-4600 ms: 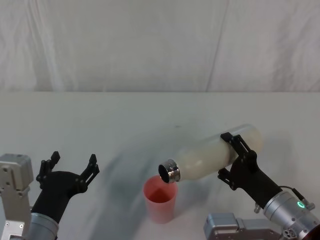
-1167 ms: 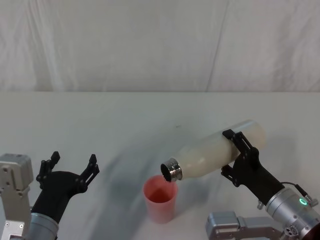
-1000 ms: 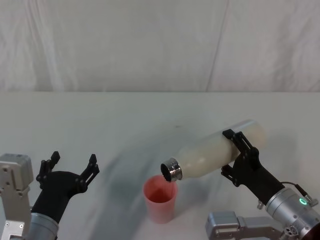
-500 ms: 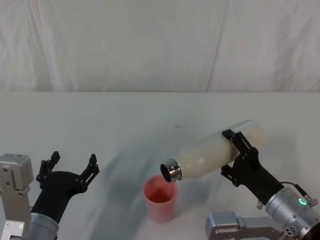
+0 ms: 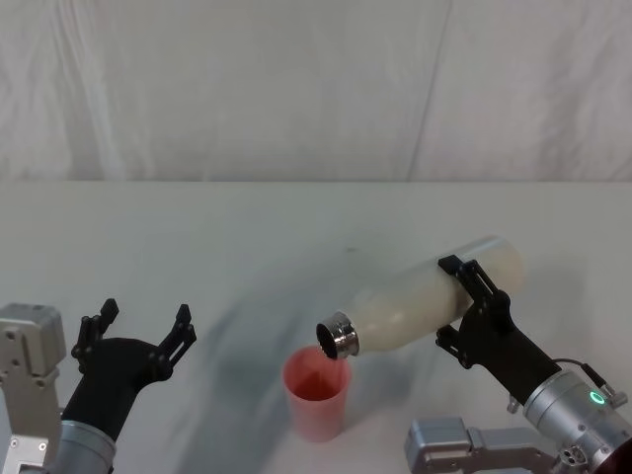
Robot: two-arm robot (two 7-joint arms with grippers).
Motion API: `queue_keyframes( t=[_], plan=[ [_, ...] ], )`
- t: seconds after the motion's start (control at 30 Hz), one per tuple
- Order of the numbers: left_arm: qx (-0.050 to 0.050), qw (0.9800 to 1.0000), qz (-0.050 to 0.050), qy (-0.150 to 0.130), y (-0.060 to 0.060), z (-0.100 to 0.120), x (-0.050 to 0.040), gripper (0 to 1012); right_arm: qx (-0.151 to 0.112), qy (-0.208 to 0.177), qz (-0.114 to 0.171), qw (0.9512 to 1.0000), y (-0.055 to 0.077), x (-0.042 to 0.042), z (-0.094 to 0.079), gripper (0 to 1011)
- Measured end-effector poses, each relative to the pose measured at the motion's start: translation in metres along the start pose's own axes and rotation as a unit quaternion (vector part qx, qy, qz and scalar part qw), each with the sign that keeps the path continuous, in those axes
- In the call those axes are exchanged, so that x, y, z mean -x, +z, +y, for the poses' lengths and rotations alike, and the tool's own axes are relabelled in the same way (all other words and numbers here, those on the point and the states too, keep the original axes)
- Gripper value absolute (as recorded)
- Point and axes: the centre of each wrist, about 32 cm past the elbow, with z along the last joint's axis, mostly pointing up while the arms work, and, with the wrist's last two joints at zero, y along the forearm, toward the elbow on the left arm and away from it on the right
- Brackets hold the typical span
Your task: Grasp the thermos with one hand and pour water into the cup lid.
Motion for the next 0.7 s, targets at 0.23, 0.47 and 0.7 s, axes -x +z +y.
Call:
queue_keyframes(
  t=[0.23, 0.47, 0.7],
  plan=[
    [0.0, 1.0, 0.0, 0.0, 0.0, 0.0, 0.0, 1001, -0.001, 0.0, 0.001, 1.0, 0.0007, 0.0002, 0.0008, 955],
    [0.0, 1.0, 0.0, 0.0, 0.0, 0.0, 0.0, 1001, -0.002, 0.0, 0.001, 1.0, 0.0011, 0.0002, 0.0011, 955],
    [0.0, 1.0, 0.0, 0.0, 0.0, 0.0, 0.0, 1001, -0.002, 0.001, 0.0, 1.0, 0.0014, 0.0003, 0.0012, 955]
  ],
)
